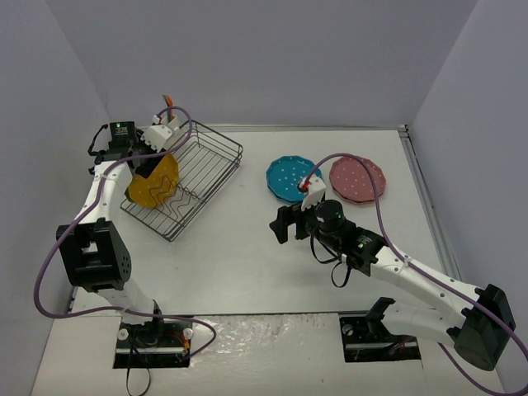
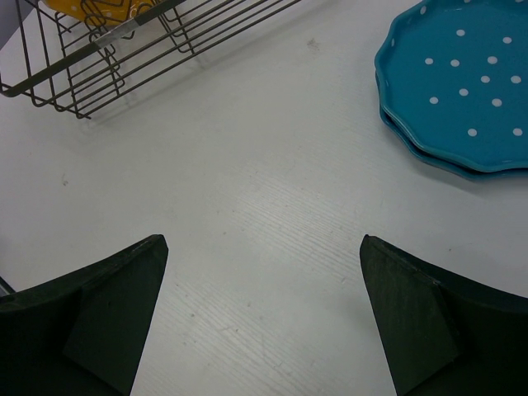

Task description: Load the plates into the dish rack

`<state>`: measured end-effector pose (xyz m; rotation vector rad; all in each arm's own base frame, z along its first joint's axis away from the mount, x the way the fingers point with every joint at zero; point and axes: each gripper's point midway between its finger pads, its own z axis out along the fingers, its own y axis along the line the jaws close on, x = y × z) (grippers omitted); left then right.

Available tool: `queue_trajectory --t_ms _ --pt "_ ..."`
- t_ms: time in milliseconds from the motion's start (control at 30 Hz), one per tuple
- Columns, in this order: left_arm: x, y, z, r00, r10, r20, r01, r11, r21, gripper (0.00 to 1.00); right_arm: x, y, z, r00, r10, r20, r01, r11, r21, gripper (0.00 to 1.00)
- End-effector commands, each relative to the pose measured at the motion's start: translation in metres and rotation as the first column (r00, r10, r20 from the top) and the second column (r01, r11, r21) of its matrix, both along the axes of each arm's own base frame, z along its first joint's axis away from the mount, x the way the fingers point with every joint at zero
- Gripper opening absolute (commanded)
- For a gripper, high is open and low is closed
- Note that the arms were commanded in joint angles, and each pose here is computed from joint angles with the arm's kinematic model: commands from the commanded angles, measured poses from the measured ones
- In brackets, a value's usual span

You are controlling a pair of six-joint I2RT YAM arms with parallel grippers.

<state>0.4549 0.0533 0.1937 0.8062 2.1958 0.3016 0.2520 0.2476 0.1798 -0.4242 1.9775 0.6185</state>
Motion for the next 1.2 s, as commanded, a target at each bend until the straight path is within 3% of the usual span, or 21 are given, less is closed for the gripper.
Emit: queue_trajectory --t_ms 0,167,333,467,600,733,933,1167 --pt "0.002 0.004 0.068 0.98 0.03 0.197 -0.031 1.0 0.0 0.53 0.011 -0.002 0.029 0.996 -0.039 0.085 0.035 0.998 0.05 1.0" --pt "-0.005 -0.003 0.104 0.953 0.069 0.295 -0.053 0.997 -0.062 0.56 0.013 -0.008 0.031 0.993 -0.058 0.101 0.056 0.998 0.029 1.0" --pt "-0.02 -0.015 0.138 0.915 0.137 0.38 -0.077 0.982 -0.17 0.67 0.018 -0.009 0.029 0.992 -0.068 0.109 0.068 0.998 0.004 1.0" --pt "-0.043 -0.03 0.161 0.882 0.24 0.405 -0.109 0.941 -0.321 0.72 0.024 -0.007 0.023 0.992 -0.07 0.101 0.073 0.997 -0.026 1.0" --pt "-0.067 -0.053 0.165 0.884 0.334 0.328 -0.139 0.856 -0.498 0.85 0.032 0.0 0.011 0.996 -0.051 0.073 0.055 0.997 -0.061 1.0" --pt "-0.092 -0.081 0.152 0.91 0.332 0.247 -0.126 0.792 -0.598 0.96 0.049 0.01 0.002 0.998 -0.033 0.052 0.038 0.993 -0.11 0.97" --pt "-0.12 -0.084 0.121 0.894 0.422 0.152 -0.214 0.7 -0.682 0.97 0.092 0.013 -0.012 0.999 -0.034 0.011 0.035 0.987 -0.155 0.9" --pt "-0.15 -0.11 0.096 0.926 0.378 0.019 -0.236 0.614 -0.753 0.97 0.144 0.004 -0.046 0.998 -0.043 -0.034 0.033 0.966 -0.256 0.7"
